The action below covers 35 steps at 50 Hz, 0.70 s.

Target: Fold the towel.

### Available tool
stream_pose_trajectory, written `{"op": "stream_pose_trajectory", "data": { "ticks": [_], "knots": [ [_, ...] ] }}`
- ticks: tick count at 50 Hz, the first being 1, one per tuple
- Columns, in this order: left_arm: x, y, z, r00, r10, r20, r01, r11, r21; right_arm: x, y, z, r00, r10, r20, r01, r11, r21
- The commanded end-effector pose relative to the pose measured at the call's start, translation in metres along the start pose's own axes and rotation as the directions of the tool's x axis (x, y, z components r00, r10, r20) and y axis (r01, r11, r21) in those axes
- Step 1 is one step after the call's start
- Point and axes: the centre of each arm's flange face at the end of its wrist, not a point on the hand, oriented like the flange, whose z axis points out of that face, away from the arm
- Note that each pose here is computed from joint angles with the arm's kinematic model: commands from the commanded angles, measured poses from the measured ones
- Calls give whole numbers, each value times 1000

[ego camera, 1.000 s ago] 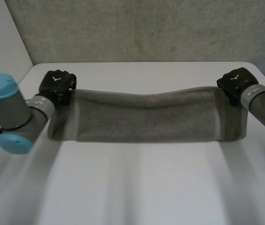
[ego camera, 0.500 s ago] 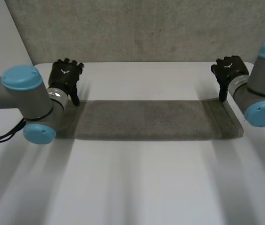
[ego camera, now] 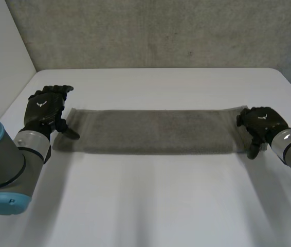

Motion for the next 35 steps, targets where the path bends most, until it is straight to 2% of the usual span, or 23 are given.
{"op": "stream_pose_trajectory", "data": {
  "ticks": [1, 6, 15, 20, 22, 23, 25, 26, 27, 31, 33, 34, 35],
  "knots": [
    [0, 5, -1, 1000, 6, -1, -6, 1000, -11, 9, 17, 18, 1000, 12, -6, -12, 1000, -18],
    [0, 12, -3, 1000, 6, -6, -6, 1000, -20, 14, 32, 36, 1000, 15, -24, -16, 1000, -18],
    [2, 12, -4, 1000, 3, -26, -3, 1000, -14, 27, 33, 43, 997, 7, -82, -6, 1000, 19],
    [2, 12, -6, 1000, 0, -24, 0, 1000, -17, 52, 29, 40, 982, 8, -191, -3, 1000, 30],
    [2, 13, -7, 1000, 0, -24, 0, 1000, -18, 84, 22, 31, 950, 6, -312, 1, 1000, 22],
    [2, 12, -7, 1000, 0, -24, 0, 1000, -18, 84, 22, 31, 950, 6, -313, 1, 1000, 22],
    [2, 12, -8, 1000, 0, -24, 0, 1000, -17, 121, 17, 24, 907, 1, -422, 8, 1000, 18],
    [1, 11, -8, 1000, 0, -23, 0, 1000, -15, 121, 17, 24, 907, 1, -422, 8, 1000, 18],
    [1, 11, -8, 1000, 0, -23, 0, 1000, -15, 134, 10, 22, 889, -15, -459, 28, 999, 21],
    [0, 10, -7, 1000, -2, -18, 2, 1000, -11, 145, -5, 19, 875, -75, -478, 92, 996, 11],
    [0, 10, -7, 1000, -2, -18, 2, 1000, -11, 120, -48, 15, 896, -112, -430, 160, 984, 76],
    [0, 10, -7, 1000, -2, -18, 2, 1000, -11, 120, -48, 15, 896, -112, -430, 160, 984, 77],
    [0, 10, -7, 1000, -2, -18, 2, 1000, -11, 87, -80, 14, 919, -126, -373, 195, 969, 155]
  ]
}}
